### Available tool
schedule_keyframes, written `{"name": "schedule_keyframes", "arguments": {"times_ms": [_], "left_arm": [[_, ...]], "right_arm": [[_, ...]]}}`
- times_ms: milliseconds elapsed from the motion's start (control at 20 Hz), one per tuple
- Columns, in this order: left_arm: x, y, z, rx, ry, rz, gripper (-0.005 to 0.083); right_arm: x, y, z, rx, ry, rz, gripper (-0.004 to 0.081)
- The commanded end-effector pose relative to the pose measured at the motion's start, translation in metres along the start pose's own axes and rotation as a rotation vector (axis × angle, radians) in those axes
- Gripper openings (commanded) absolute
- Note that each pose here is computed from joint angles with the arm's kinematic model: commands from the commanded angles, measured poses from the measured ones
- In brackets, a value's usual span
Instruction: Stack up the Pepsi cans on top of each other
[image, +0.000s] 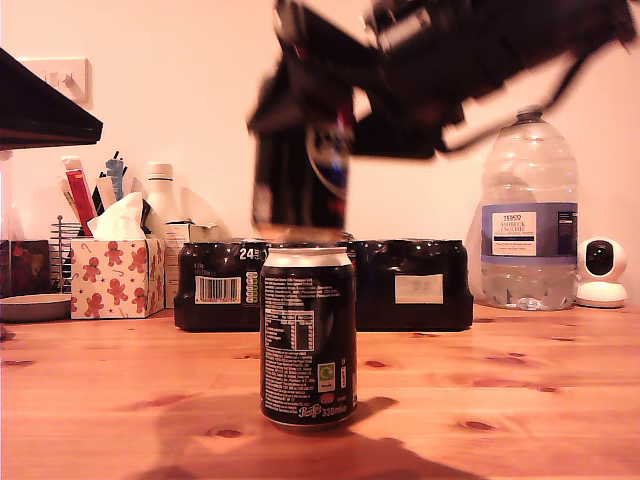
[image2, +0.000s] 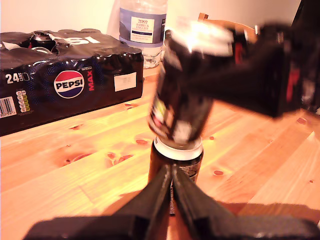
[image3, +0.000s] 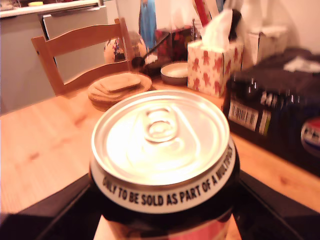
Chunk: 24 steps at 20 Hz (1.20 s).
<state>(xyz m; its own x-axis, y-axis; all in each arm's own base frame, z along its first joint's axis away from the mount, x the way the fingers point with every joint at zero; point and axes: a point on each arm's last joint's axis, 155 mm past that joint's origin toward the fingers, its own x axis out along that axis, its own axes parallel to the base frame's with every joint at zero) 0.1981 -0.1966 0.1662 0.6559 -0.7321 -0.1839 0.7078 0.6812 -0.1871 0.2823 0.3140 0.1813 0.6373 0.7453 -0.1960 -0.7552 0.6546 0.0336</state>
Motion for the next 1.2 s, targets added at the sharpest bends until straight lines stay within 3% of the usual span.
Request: {"name": "schedule_keyframes", "arguments": {"times_ms": [0, 150, 450, 1150], "left_arm": [[0.0, 0.0, -0.008, 0.003, 0.013, -0.004, -0.0023], [0.0, 0.0, -0.012, 0.0, 0.029, -0.001, -0.0023], [0.0, 0.0, -0.012, 0.0, 0.029, -0.001, -0.0023], [0.0, 0.0, -0.012, 0.0, 0.03, -0.001, -0.0024]], "right_arm": [[-0.004, 0.006, 0.033, -0.004, -0.099, 0.014, 0.0174], [-0.004, 0.005, 0.028, -0.005, -0.08, 0.012, 0.0174], [-0.003, 0.005, -0.005, 0.001, 0.049, 0.009, 0.0174], [-0.003, -0.002, -0.01, 0.002, 0.073, -0.026, 0.0177]]}}
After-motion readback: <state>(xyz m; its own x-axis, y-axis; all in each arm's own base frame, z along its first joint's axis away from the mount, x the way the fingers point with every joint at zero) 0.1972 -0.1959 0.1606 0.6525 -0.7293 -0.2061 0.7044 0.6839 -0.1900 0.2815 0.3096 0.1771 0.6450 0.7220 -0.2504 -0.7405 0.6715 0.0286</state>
